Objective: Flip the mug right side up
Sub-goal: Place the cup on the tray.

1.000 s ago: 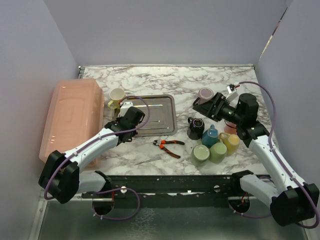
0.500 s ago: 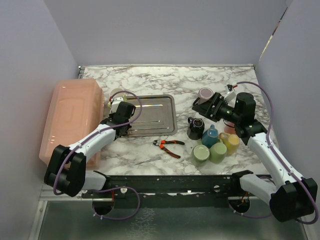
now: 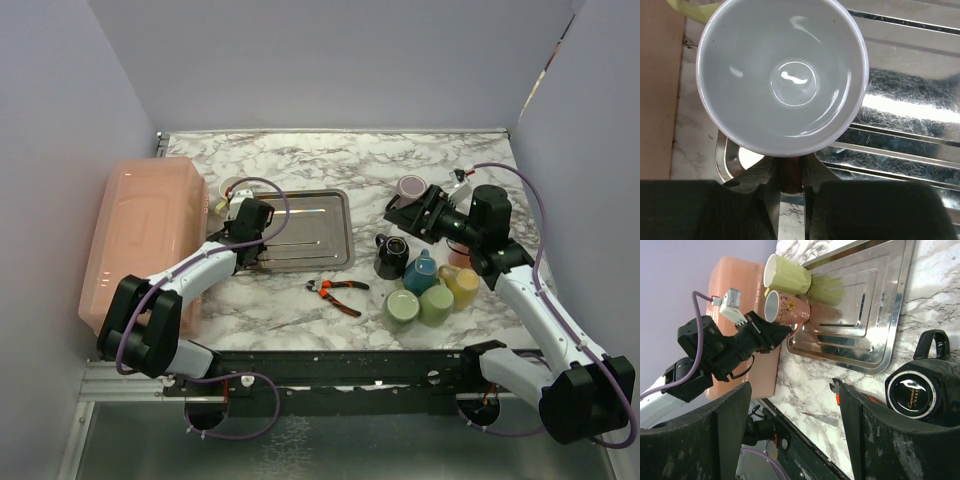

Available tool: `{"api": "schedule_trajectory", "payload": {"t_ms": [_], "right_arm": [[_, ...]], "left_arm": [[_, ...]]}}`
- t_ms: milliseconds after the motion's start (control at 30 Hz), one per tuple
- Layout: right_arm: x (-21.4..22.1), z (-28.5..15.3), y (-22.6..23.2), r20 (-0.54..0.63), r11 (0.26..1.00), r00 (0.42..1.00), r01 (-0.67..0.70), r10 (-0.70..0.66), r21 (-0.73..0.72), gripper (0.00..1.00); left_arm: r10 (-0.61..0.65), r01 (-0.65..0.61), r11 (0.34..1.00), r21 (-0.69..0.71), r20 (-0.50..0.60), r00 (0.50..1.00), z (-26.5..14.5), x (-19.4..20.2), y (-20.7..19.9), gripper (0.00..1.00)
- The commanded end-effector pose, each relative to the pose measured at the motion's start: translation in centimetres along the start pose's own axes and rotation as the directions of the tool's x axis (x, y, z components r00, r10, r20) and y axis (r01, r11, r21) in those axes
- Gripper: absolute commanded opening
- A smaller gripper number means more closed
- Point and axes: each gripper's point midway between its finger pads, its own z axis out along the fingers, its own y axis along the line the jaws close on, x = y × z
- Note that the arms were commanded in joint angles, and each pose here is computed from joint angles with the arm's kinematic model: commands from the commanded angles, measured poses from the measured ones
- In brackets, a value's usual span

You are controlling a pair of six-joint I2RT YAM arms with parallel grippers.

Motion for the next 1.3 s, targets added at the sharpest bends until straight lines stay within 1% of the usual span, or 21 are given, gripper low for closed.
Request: {"api": "schedule_trajectory", "payload": {"t_ms": [0,100,167,233,400,533,733,867,1033,1100,1200,1233,1267], "right_arm": [[0.3,-0.1,0.0,-0.013,1.0,1.0,-0.003,0.004,0.005,0.74],[0.5,0.0,-0.2,-0.016,1.0,1.0,-0.007,0.007,0.008,0.74],[0.6,0.0,-0.4,-0.021,1.0,1.0,-0.009,0.009,0.009,0.74],[0.8,0.1,-0.4,-0.028,1.0,1.0,-0.014,0.014,0.007,0.74],[1.0,0.1,-0.5,-0.036,1.0,0.999,-0.018,0.018,0.006,0.74],[1.2,0.1,-0.6,-0.043,1.0,0.999,-0.024,0.024,0.007,0.73],[1.5,0.2,-0.9,-0.055,0.999,0.998,-0.04,0.04,0.01,0.73],[1.5,0.0,-0.8,-0.051,0.999,0.998,-0.035,0.035,0.012,0.73],[1.4,0.0,-0.7,-0.05,0.999,0.998,-0.033,0.034,0.009,0.73],[1.3,0.0,-0.6,-0.047,0.999,0.998,-0.032,0.032,0.008,0.73],[1.3,0.1,-0.7,-0.044,1.0,0.999,-0.03,0.03,0.007,0.73],[1.3,0.2,-0.8,-0.046,0.999,0.998,-0.031,0.031,0.008,0.73],[1.3,0.3,-0.9,-0.049,0.999,0.998,-0.033,0.033,0.009,0.73]], "left_arm": [[-0.025,0.025,0.999,-0.042,0.004,1.0,0.7,-0.6,0.5,0.24],[-0.029,0.029,0.996,-0.083,0.005,1.0,0.6,-0.6,1.3,0.42],[-0.036,0.037,0.993,-0.111,0.012,0.999,0.5,-0.7,1.9,0.49],[-0.043,0.044,0.992,-0.121,0.013,0.999,0.4,-0.8,2.1,0.52],[-0.069,0.072,0.981,-0.182,0.021,0.997,-0.6,-1.0,3.5,0.53],[-0.087,0.095,0.963,-0.254,0.043,0.995,-1.6,-1.5,5.3,0.61],[-0.1,0.106,0.95,-0.295,0.033,0.994,-1.5,-1.6,6.1,0.62],[-0.103,0.103,0.951,-0.292,0.018,0.995,-1.7,-1.9,6.0,0.59],[-0.1,0.092,0.98,-0.174,-0.037,0.994,-3.2,-2.1,4.3,0.59],[-0.103,0.097,0.986,-0.136,-0.036,0.994,-4.3,-2.2,4.1,0.61],[-0.129,0.128,0.991,-0.039,-0.038,0.991,-5.7,-2.4,3.0,0.61],[-0.135,0.135,0.991,-0.012,-0.046,0.99,-6.0,-2.3,2.6,0.56],[-0.14,0.141,0.99,0.005,-0.05,0.989,-6.1,-2.2,2.4,0.5]]}}
